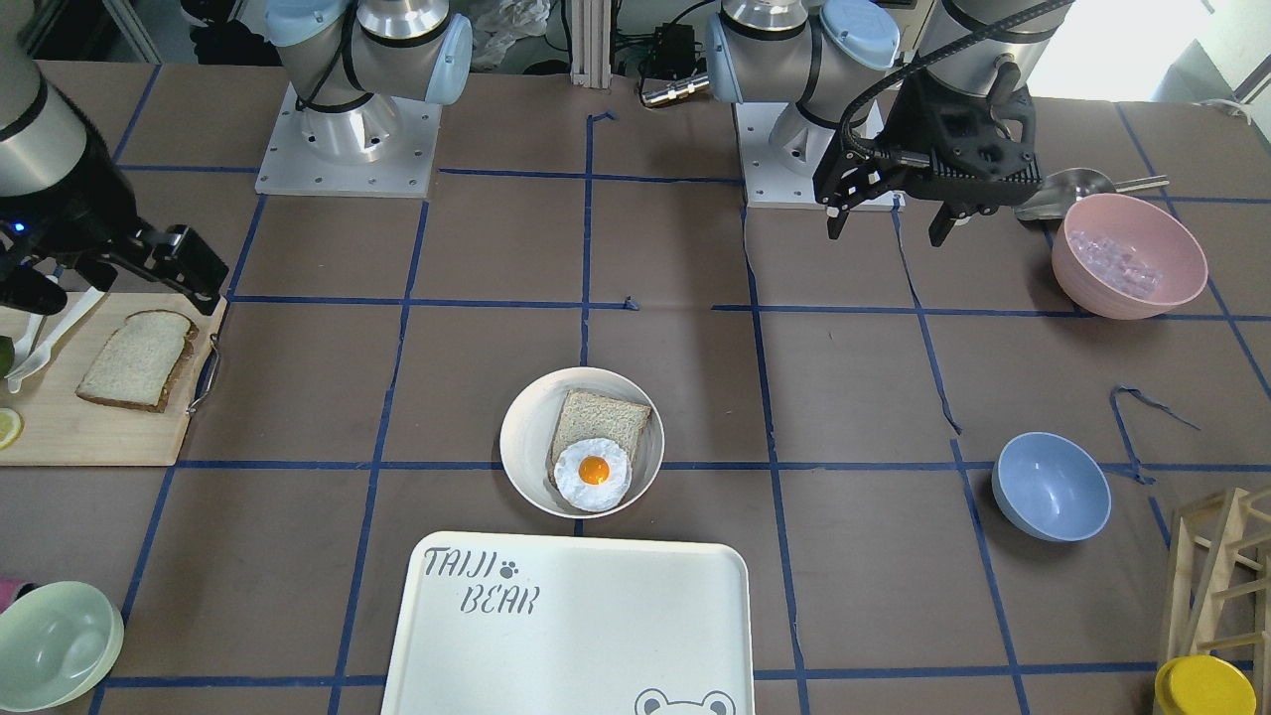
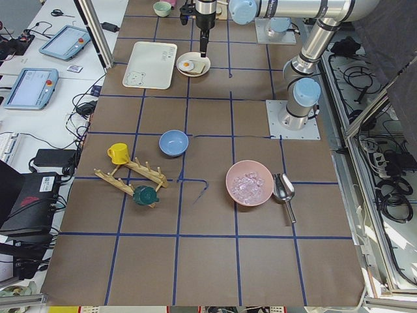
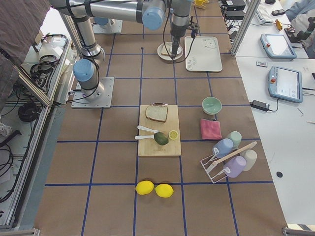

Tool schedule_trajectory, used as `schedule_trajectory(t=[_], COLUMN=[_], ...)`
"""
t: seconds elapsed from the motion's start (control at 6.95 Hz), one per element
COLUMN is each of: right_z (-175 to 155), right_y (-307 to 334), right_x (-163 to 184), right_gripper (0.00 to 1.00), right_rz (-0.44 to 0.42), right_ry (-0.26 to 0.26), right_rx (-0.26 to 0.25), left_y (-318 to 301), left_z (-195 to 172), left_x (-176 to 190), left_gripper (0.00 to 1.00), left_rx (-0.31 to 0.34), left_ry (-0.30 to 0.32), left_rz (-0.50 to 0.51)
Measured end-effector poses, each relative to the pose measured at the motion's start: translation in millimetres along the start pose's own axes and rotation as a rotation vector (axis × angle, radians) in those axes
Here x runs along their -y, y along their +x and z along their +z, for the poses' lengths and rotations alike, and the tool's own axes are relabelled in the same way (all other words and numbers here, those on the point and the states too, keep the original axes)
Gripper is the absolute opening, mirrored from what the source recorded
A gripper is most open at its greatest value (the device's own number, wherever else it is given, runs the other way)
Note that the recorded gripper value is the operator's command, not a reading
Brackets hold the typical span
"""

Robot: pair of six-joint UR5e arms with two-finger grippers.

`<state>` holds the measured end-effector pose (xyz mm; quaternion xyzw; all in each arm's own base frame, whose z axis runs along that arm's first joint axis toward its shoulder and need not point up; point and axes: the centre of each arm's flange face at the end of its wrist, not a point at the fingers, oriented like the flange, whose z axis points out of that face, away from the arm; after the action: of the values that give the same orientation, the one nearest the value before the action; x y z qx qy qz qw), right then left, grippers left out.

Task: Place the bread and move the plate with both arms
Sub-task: 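Move the right gripper down to the bread slice on the cutting board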

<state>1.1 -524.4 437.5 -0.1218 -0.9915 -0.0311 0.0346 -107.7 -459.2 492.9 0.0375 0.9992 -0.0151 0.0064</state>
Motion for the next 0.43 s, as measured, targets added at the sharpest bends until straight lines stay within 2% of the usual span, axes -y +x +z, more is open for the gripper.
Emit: schedule_trajectory(t=[0.29, 0.43], right_z=[94.7, 141.1], right_y=[67.2, 88.3], right_x=[-1.7, -13.4], right_gripper=[1.0, 1.0], right_rz=[0.084, 0.106], right_ry=[0.002, 0.022], right_rx=[-0.028, -0.029], left_y=[-0.2, -0.6], left_z=[1.7, 2.6], left_x=[0.3, 0.8], left_gripper=[1.0, 1.0], left_rx=[-0.002, -0.004], left_ry=[-0.005, -0.008], left_rz=[0.003, 0.002])
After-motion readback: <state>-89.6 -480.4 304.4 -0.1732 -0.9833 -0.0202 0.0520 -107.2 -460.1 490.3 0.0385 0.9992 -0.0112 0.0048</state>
